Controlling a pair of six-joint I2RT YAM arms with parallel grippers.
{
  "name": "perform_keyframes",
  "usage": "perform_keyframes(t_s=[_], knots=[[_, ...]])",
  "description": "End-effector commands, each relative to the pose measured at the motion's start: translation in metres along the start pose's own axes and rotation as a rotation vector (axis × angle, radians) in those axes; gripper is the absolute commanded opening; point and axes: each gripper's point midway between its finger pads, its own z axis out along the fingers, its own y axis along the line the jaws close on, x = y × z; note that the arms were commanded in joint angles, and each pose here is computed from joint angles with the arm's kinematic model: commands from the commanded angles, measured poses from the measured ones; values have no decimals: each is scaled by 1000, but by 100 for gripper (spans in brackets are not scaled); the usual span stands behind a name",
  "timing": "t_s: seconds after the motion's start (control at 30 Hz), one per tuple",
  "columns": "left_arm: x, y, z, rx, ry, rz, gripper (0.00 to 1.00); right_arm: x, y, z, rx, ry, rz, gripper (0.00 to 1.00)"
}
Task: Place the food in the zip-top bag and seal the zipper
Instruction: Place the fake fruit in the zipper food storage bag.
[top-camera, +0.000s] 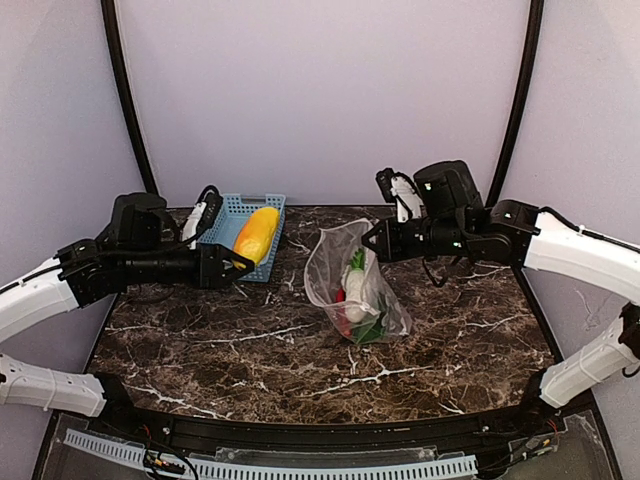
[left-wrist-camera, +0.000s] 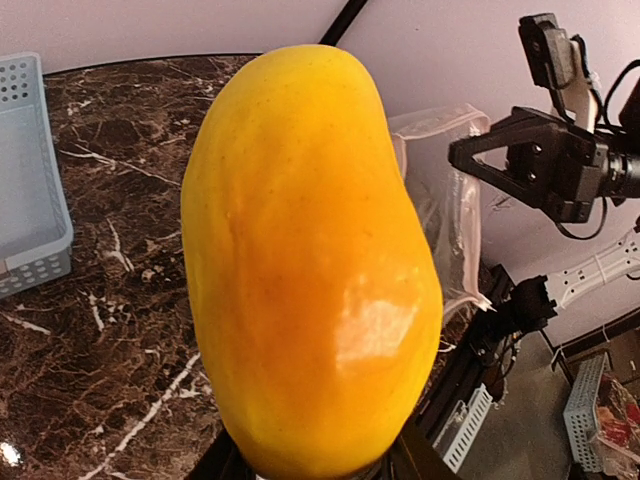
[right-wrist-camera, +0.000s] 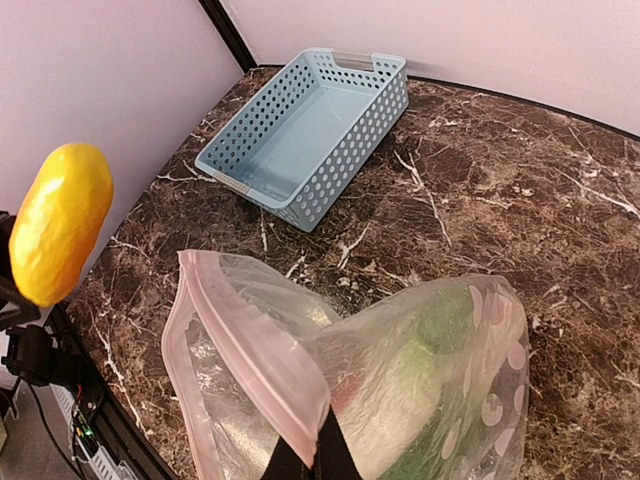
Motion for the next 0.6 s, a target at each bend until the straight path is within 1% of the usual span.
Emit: perform_keyframes(t_s=[0.0, 0.07, 0.17, 0.3, 0.43, 0.57], knots=[[36, -29, -6, 94, 134, -90, 31, -10, -3, 6, 10, -40, -8, 0], [44, -42, -6, 120, 185, -93, 31, -10, -1, 6, 6, -38, -9, 0], [43, -63, -9, 158, 234, -92, 31, -10, -1, 7, 4, -36, -9, 0], [50, -92, -2, 237, 325, -121, 31, -8, 1, 7, -7, -33, -5, 0], [63, -103, 15, 248, 425, -137, 31, -8, 7, 6, -36, -32, -6, 0], [64, -102, 24, 208, 463, -157, 31, -7, 11, 5, -44, -23, -12, 0]])
